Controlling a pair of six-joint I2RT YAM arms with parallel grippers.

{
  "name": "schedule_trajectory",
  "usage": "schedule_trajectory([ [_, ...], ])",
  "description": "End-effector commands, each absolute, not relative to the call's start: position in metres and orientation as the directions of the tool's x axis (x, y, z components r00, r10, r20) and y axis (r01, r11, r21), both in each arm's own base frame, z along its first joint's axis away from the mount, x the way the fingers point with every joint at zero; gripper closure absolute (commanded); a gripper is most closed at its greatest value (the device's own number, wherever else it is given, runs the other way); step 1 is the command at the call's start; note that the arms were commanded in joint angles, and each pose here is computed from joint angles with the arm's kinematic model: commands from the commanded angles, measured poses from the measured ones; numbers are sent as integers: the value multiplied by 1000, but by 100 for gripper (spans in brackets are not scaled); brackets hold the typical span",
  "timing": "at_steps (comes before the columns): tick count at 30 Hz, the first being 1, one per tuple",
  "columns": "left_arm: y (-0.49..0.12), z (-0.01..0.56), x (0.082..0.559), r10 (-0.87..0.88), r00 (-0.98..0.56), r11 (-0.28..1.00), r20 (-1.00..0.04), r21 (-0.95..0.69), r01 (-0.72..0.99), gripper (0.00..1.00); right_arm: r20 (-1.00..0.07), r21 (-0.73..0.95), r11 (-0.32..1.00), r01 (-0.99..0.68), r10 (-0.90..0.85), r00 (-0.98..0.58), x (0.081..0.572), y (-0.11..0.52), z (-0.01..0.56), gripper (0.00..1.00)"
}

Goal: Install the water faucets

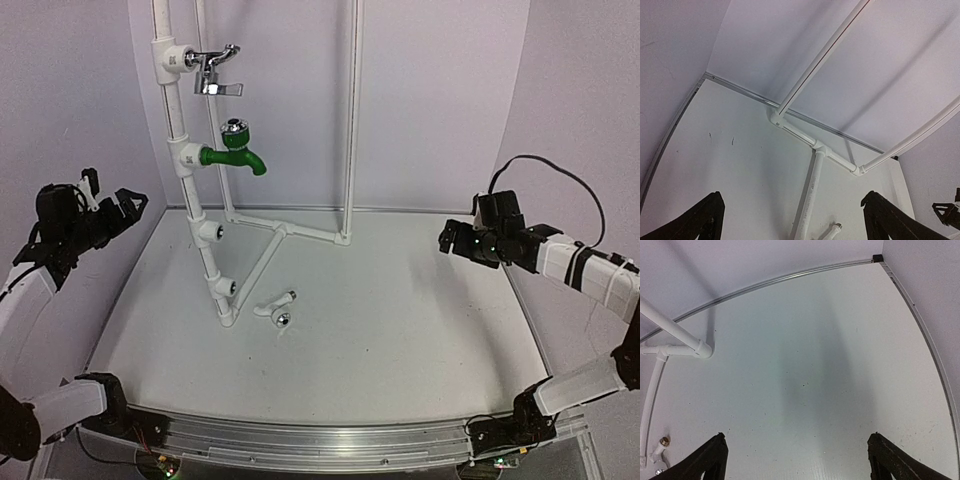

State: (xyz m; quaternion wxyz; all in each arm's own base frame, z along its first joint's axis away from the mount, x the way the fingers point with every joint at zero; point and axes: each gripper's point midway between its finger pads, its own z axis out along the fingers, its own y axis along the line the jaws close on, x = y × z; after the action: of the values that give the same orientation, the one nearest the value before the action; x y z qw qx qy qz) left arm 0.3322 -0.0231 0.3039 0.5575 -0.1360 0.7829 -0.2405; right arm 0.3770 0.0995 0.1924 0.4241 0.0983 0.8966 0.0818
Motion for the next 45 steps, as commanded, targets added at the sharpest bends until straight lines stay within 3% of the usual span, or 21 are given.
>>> schedule_trajectory([
  [1,-32,285,331,-514,-407,811,-755,-582,57,0,-709,423,905,-47,298,-639,374,142,192,2],
  [4,-35,272,330,-539,-442,788,-718,-615,39,0,-644,521,841,-145,276,-714,376,193,177,2],
  [11,-53,233,331,-582,-587,703,-563,-711,-14,0,-572,536,803,-261,118,-812,368,333,133,2],
  [23,-89,189,303,-567,-724,618,-394,-784,-57,6,-598,433,786,-441,-115,-793,350,475,65,2],
  [29,-119,176,291,-507,-765,654,-397,-755,-42,9,-632,289,803,-521,-249,-734,348,488,38,19],
  [38,-114,173,284,-526,-744,660,-411,-750,-52,11,-640,162,716,-680,-448,-624,317,505,23,43],
  [45,-116,180,277,-525,-742,645,-417,-764,-27,12,-608,108,536,-837,-631,-482,281,484,18,61],
])
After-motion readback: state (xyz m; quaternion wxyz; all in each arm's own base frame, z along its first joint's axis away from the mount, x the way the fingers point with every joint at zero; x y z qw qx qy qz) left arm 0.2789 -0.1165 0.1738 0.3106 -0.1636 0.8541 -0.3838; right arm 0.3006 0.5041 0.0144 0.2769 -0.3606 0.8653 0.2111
